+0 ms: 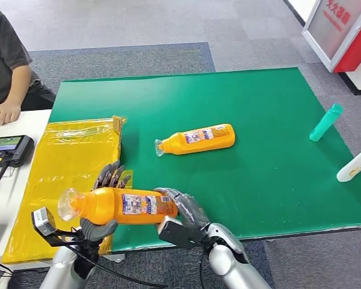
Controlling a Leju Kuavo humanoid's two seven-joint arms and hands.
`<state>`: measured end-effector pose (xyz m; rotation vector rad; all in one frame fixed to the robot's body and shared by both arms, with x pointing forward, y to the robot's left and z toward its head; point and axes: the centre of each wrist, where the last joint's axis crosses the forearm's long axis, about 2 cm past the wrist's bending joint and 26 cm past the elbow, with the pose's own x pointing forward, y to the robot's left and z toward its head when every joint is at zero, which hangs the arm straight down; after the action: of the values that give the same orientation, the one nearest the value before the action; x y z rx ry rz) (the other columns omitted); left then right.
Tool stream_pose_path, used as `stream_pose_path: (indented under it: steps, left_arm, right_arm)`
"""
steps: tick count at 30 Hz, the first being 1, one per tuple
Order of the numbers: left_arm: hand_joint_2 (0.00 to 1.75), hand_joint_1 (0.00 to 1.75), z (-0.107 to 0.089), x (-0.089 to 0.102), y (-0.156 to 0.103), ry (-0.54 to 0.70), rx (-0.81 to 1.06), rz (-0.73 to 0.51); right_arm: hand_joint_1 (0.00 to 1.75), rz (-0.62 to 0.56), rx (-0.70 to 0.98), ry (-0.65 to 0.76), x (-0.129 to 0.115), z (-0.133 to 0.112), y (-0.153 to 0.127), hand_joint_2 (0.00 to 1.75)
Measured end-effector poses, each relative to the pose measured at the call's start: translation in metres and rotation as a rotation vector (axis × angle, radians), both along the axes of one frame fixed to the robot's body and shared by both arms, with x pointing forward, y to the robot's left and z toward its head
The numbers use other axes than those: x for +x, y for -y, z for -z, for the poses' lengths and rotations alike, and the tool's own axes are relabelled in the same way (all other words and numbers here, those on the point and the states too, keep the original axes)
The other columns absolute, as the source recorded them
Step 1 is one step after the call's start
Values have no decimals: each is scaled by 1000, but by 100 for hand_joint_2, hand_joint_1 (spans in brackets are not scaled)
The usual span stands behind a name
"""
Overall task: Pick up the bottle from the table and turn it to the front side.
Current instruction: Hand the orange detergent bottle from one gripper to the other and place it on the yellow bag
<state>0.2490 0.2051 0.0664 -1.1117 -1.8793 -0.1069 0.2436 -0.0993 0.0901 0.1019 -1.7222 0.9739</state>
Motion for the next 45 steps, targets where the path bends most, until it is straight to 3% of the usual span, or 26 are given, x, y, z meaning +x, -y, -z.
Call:
stream_pose_path:
  steps: [2,5,6,7,12,13,17,24,30,35,45]
  left_arm:
    - [175,33,-1,-1,0,8,6,1]
    - [175,138,-2,-2,0,17,31,3]
    - [175,165,-2,-2,0,21,48,1]
    - [175,175,-2,-2,0,25,70,-4]
    - [175,175,-4,-3,1,51,175,-40]
    - [175,175,-5,-3,1,56,190,-48]
    - [175,175,-8,-3,4,77,242,-71]
    - [175,175,-16,-4,3,169,486,-212]
    - [175,175,-45,9,-9,311,680,-439]
    - [175,175,-57,11,-13,358,691,-464]
    - [175,175,-61,12,-17,377,696,-468]
  right_arm:
    - [175,-2,-3,-5,0,2,0,175]
    - [175,-4,-6,-11,-1,3,0,175]
    - [175,-5,-7,-13,-1,4,0,175]
    - [175,-5,-9,-15,-1,4,0,175]
    - [175,-1,-19,-22,-1,7,1,175]
    - [168,1,-20,-23,-2,7,1,175]
    - [5,10,-24,-16,-3,8,1,175]
    - [0,77,11,30,-1,0,2,175]
    - [0,118,32,37,2,-6,2,175]
    - [0,131,39,36,3,-7,2,175]
    - [0,134,44,35,3,-8,1,175]
